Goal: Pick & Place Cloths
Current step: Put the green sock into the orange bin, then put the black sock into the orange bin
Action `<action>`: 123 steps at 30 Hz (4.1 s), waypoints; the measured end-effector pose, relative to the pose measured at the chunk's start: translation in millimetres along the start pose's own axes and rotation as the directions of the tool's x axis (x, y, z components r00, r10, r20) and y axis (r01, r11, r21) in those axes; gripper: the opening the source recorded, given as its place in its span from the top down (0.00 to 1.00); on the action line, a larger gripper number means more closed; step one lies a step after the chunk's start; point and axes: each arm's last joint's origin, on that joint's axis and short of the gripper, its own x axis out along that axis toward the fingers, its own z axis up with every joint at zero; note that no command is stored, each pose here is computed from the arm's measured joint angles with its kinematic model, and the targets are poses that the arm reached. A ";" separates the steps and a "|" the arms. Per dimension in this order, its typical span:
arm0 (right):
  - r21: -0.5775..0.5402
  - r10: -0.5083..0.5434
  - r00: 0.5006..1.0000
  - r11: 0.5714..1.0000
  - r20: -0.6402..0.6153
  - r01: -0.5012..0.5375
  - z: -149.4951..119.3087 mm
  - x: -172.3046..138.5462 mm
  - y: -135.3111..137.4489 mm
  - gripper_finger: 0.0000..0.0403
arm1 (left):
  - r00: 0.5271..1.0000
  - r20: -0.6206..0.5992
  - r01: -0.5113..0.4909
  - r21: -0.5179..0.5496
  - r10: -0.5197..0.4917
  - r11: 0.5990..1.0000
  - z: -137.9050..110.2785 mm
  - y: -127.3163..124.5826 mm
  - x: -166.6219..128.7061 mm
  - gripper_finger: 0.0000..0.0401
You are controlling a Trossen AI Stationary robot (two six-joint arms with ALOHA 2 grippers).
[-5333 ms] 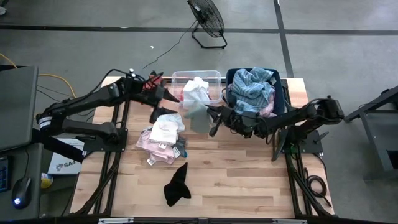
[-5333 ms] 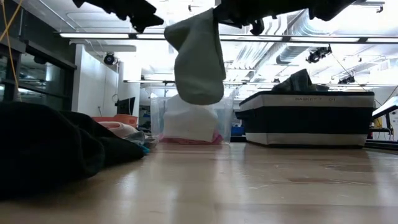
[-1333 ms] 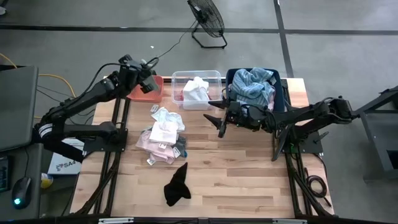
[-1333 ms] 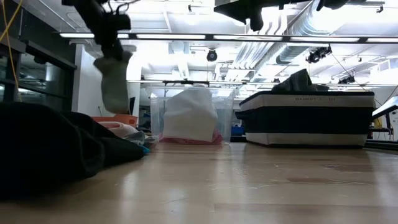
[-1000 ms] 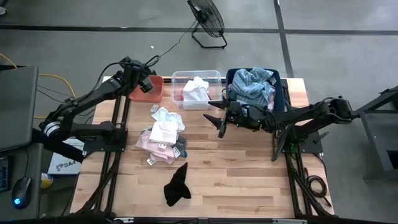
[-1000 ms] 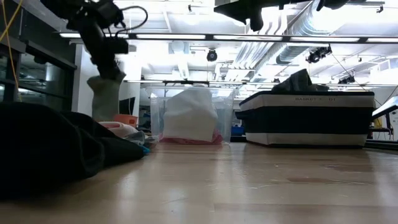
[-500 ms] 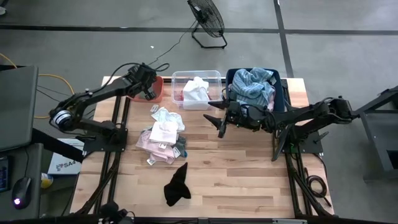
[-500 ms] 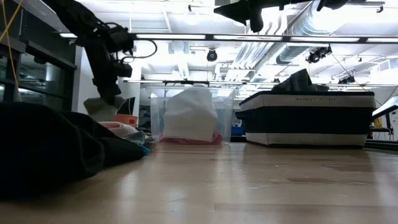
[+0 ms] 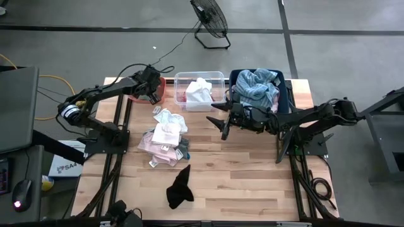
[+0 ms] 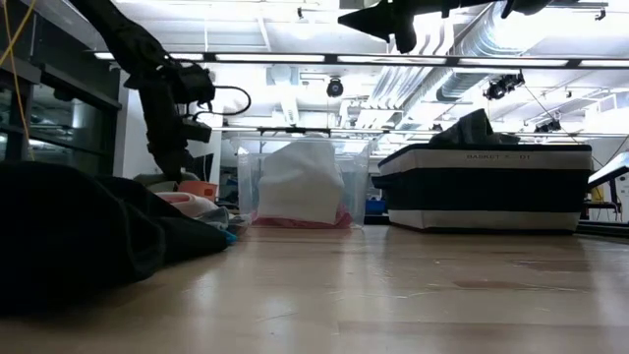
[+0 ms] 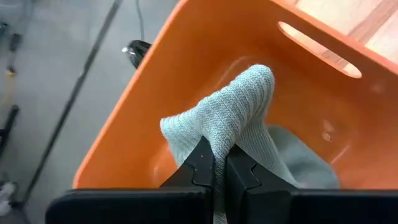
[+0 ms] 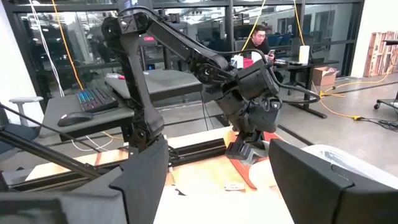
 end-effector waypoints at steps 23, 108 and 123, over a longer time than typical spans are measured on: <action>-0.003 0.000 1.000 1.000 -0.008 0.000 -0.8 0.0 -0.1 0.33 | 0.995 0.070 0.071 -0.053 -0.067 0.996 -1.5 7.0 -11.8 0.38; 0.070 0.143 0.973 0.989 -0.183 -0.133 -18.9 -10.1 23.3 0.33 | 0.361 -0.138 0.390 0.921 -0.922 0.014 -52.4 -311.0 -176.6 0.52; 0.084 0.150 0.969 0.987 -0.196 -0.136 -20.3 -11.4 25.7 0.33 | 0.310 -0.245 0.504 0.862 -0.918 -0.060 -47.6 -312.3 -157.5 0.98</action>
